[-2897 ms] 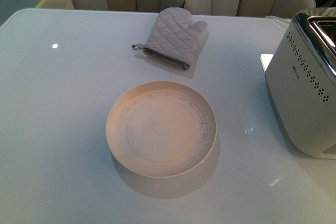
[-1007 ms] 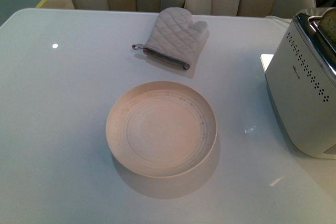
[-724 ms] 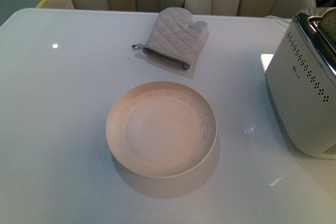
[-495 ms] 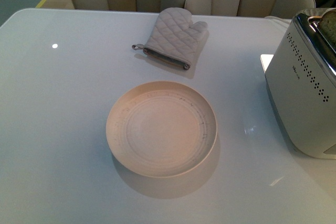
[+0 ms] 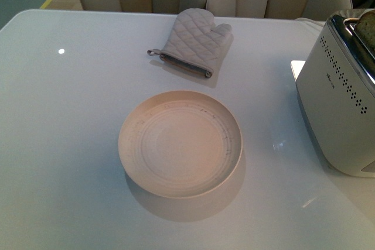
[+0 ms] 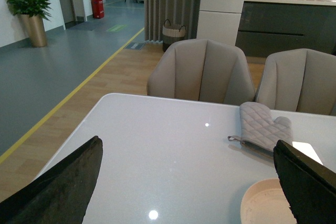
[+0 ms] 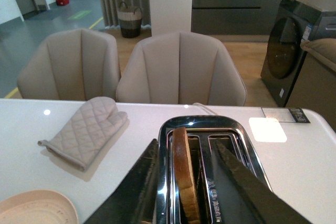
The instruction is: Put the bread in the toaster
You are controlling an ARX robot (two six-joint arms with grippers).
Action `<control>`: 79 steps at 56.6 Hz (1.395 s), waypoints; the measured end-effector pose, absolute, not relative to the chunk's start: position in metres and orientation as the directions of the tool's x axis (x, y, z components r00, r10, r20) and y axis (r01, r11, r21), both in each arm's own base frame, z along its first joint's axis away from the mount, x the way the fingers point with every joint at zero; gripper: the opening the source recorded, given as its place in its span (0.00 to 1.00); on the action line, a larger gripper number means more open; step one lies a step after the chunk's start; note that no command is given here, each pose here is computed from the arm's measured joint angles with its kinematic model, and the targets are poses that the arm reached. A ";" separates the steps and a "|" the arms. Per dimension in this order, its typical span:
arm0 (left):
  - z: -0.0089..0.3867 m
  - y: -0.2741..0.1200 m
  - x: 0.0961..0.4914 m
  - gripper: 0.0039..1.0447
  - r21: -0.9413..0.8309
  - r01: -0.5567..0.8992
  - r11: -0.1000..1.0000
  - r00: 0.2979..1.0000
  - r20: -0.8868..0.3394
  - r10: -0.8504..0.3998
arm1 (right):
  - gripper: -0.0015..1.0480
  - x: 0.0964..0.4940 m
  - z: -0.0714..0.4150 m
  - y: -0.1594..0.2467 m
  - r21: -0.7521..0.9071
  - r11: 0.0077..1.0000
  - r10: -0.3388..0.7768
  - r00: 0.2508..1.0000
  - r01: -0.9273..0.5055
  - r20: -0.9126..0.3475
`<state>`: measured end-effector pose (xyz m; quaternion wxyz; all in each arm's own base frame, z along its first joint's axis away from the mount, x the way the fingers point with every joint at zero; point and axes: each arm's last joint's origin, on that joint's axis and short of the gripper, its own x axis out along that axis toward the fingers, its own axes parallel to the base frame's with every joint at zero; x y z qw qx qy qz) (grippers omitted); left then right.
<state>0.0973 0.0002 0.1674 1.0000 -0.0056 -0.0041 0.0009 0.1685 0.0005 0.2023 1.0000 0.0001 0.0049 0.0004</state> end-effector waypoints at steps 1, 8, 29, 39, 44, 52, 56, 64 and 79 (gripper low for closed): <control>0.167 0.000 0.097 0.93 -0.011 -0.002 1.000 1.000 0.008 0.002 | 0.22 0.167 0.201 0.000 0.000 1.000 0.001 1.000 -0.001 -0.009; 0.167 0.000 0.097 0.93 -0.011 -0.002 1.000 1.000 0.008 0.002 | 0.02 0.157 0.194 0.000 0.000 1.000 0.001 1.000 -0.001 -0.008; 0.167 0.000 0.097 0.93 -0.011 -0.002 1.000 1.000 0.008 0.002 | 0.02 0.137 0.179 0.000 0.001 1.000 0.001 1.000 -0.001 -0.009; 0.167 0.000 0.097 0.93 -0.011 -0.002 1.000 1.000 0.008 0.002 | 0.02 0.129 0.174 0.000 0.001 1.000 0.001 1.000 -0.001 -0.010; 0.167 0.000 0.097 0.93 -0.011 -0.002 1.000 1.000 0.008 0.002 | 0.02 0.126 0.171 0.000 0.001 1.000 0.001 1.000 -0.001 0.007; 0.167 0.000 0.097 0.93 -0.011 -0.002 1.000 1.000 0.008 0.002 | 0.02 0.122 0.172 0.000 0.001 1.000 0.002 1.000 -0.002 0.017; 0.167 0.000 0.097 0.93 -0.011 -0.002 1.000 1.000 0.008 0.002 | 0.02 0.120 0.173 0.000 0.001 1.000 0.002 1.000 -0.002 0.019; 0.167 0.000 0.097 0.93 -0.011 -0.002 1.000 1.000 0.008 0.002 | 0.02 0.117 0.173 0.000 0.001 1.000 0.002 1.000 -0.002 0.019; 0.167 0.000 0.097 0.93 -0.011 -0.002 1.000 1.000 0.008 0.002 | 0.02 0.110 0.172 0.000 0.001 1.000 0.002 1.000 -0.002 0.019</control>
